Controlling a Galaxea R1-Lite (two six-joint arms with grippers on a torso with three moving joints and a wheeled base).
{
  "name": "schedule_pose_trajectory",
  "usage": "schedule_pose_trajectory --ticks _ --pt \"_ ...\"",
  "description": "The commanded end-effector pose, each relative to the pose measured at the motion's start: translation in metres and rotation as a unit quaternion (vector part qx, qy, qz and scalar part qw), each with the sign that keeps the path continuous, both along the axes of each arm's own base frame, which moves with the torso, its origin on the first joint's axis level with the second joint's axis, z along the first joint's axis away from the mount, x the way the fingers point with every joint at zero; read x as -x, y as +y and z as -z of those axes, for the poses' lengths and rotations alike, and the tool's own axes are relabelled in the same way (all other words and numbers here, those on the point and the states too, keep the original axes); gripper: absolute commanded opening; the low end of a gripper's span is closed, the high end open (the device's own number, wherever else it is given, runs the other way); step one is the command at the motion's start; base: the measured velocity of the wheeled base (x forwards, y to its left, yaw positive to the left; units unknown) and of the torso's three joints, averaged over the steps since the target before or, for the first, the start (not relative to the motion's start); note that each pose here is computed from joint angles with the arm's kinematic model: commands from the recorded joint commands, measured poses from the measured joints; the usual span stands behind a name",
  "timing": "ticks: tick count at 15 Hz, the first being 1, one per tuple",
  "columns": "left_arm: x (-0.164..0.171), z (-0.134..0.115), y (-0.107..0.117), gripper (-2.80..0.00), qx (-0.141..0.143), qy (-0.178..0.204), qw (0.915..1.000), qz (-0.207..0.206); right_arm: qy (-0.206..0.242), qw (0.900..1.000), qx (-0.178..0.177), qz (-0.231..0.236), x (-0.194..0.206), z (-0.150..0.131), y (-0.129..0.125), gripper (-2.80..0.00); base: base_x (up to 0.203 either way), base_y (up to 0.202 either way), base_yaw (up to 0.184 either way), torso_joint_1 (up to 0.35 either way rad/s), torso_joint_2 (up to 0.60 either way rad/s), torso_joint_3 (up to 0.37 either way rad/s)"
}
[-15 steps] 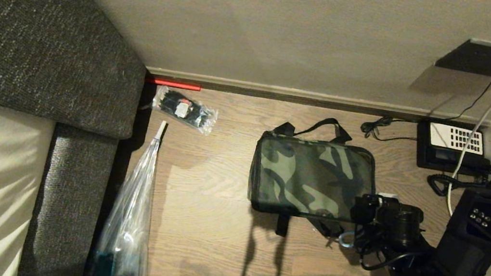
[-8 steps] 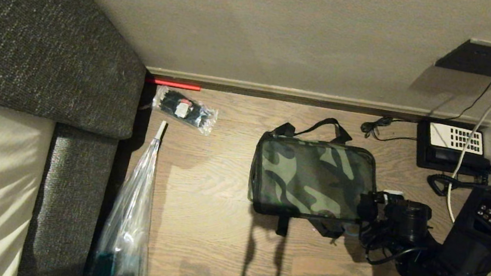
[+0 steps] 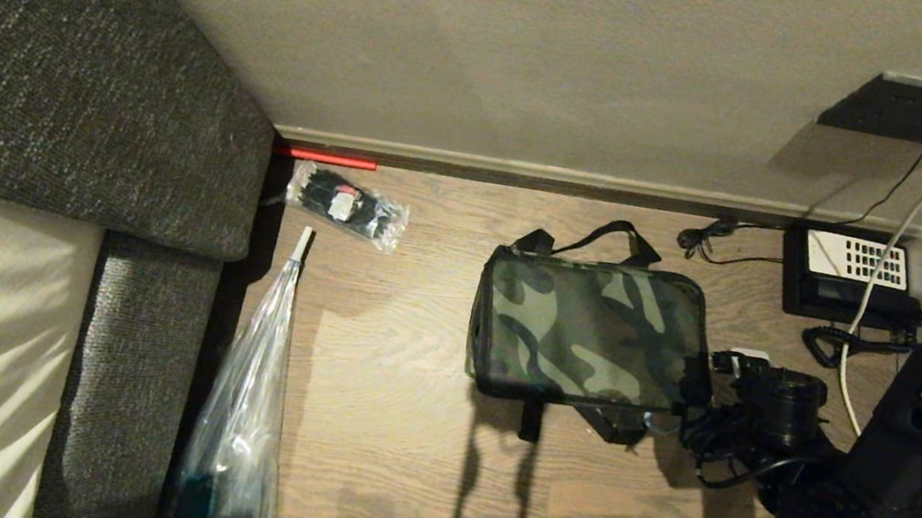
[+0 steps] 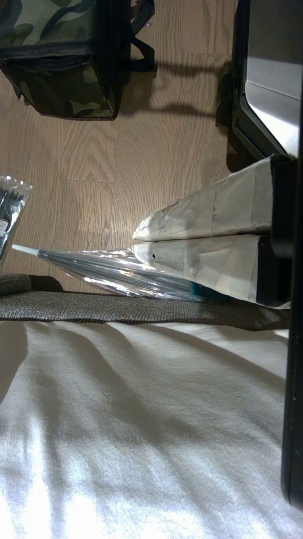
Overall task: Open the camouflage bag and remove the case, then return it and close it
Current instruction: Open the top of the storage box
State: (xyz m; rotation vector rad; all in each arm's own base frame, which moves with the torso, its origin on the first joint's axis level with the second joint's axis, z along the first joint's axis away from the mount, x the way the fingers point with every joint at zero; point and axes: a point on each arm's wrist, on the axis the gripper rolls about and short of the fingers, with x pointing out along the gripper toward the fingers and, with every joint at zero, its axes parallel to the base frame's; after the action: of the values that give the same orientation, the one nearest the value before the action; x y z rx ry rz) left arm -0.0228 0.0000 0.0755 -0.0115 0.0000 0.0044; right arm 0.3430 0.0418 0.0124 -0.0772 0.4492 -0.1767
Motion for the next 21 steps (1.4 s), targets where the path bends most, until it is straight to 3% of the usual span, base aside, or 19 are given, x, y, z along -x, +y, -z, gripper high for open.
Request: schedule_pose_trajectory --ticks 1,7,9,14,21 --pt "0.000 0.000 0.000 -2.80 0.000 0.000 1.0000 0.000 -0.015 1.000 -0.004 0.000 -0.001 -0.008 -0.001 -2.80 0.000 0.000 0.000 0.000 0.00 0.000" --pt "0.000 0.000 0.000 -2.80 0.000 0.000 1.0000 0.000 -0.009 1.000 -0.007 -0.015 0.004 -0.016 -0.008 -2.80 0.000 0.000 0.000 0.000 0.00 0.000" --pt "0.000 0.000 0.000 -2.80 0.000 0.000 1.0000 0.000 0.023 1.000 0.000 -0.017 0.008 -0.002 -0.011 -2.80 0.000 0.000 0.000 0.000 0.00 0.000" --pt "0.000 0.000 0.000 -2.80 0.000 0.000 1.0000 0.000 0.034 0.999 0.030 -0.018 0.005 0.003 -0.021 -2.80 0.000 0.000 0.000 0.000 0.00 0.000" --pt "0.000 0.000 0.000 -2.80 0.000 0.000 1.0000 0.000 0.021 0.999 0.019 -0.025 -0.002 0.001 -0.022 -2.80 0.000 0.000 0.000 0.000 0.00 0.000"
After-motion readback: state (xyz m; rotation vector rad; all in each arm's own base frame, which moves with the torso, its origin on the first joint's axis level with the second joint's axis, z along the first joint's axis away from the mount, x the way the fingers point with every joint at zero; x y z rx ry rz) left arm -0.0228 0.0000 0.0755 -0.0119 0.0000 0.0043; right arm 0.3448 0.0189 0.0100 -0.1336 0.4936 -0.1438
